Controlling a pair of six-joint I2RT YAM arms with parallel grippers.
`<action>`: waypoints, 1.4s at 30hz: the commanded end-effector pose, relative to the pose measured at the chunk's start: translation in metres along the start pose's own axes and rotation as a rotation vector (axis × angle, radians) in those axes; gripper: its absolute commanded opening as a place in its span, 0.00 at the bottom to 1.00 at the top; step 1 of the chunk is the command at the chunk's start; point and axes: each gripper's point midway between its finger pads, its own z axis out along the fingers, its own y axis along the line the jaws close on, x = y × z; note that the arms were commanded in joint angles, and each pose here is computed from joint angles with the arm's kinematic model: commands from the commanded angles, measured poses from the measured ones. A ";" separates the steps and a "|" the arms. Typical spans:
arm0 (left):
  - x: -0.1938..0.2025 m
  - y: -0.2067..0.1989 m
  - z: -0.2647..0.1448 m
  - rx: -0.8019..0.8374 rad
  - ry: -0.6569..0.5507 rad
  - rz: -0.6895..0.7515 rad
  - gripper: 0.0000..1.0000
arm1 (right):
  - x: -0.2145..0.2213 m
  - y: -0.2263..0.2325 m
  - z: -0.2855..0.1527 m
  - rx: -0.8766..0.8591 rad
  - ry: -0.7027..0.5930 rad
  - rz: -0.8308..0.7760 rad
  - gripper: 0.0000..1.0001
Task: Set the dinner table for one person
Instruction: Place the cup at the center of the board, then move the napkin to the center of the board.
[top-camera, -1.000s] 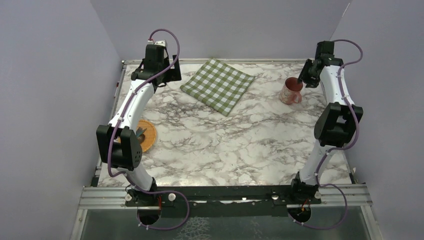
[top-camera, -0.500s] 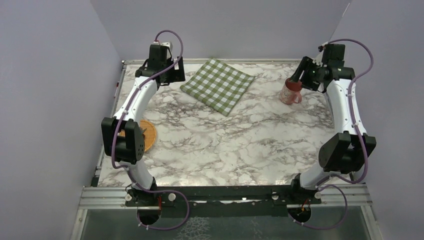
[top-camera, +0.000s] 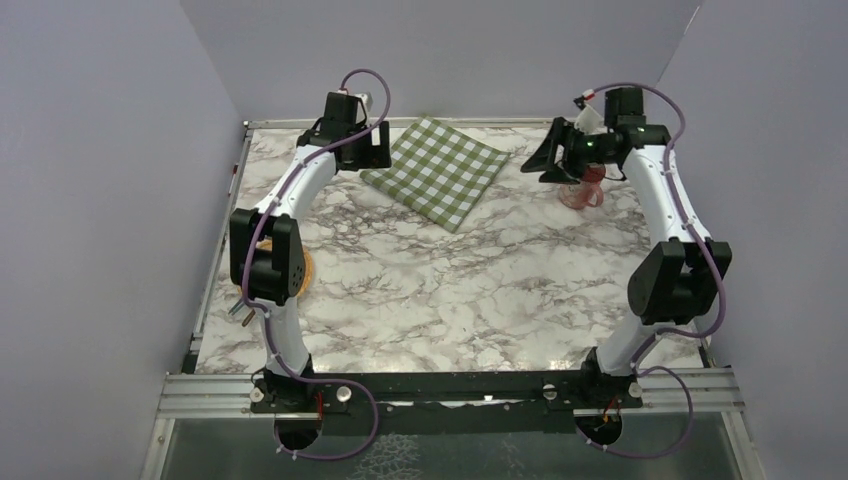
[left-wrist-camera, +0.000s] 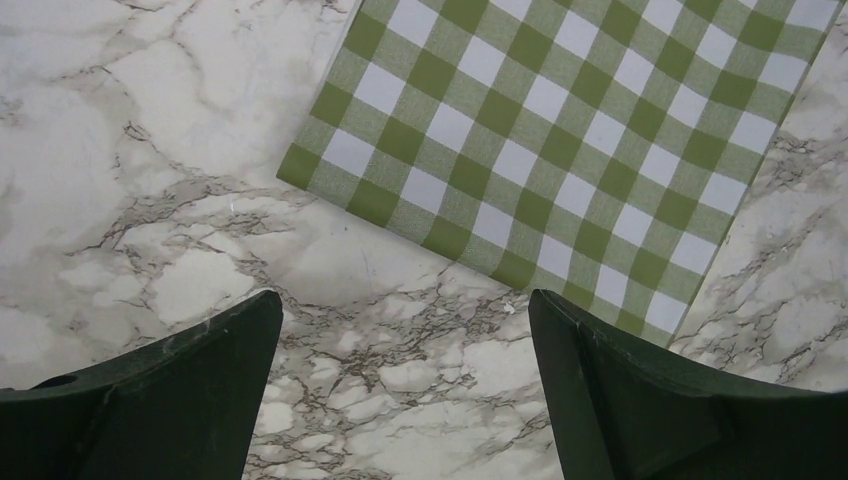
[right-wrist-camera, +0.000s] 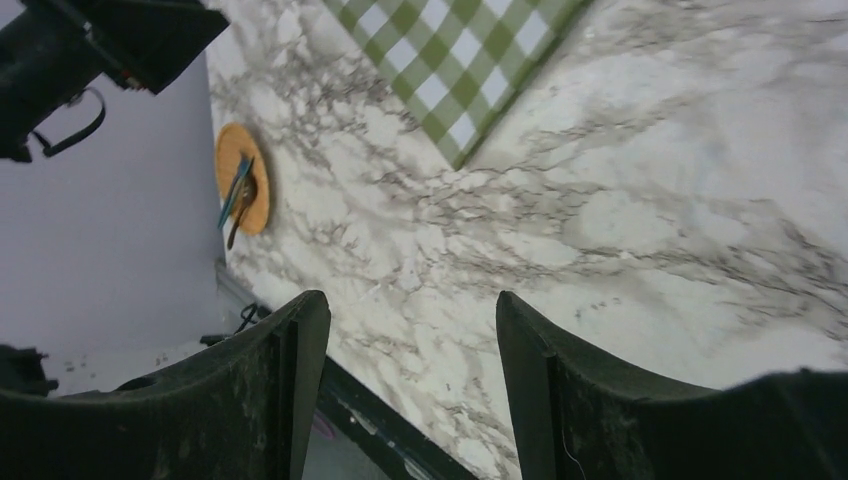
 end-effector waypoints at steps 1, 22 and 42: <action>0.005 -0.004 0.007 0.021 0.012 0.000 0.97 | 0.027 0.049 0.027 -0.124 0.150 -0.068 0.67; 0.016 0.006 0.054 -0.014 0.059 -0.047 0.98 | 0.135 0.055 0.156 0.120 0.396 0.023 0.67; 0.031 0.056 0.109 -0.053 0.056 -0.194 0.98 | 0.146 0.031 0.178 0.261 0.387 0.085 0.67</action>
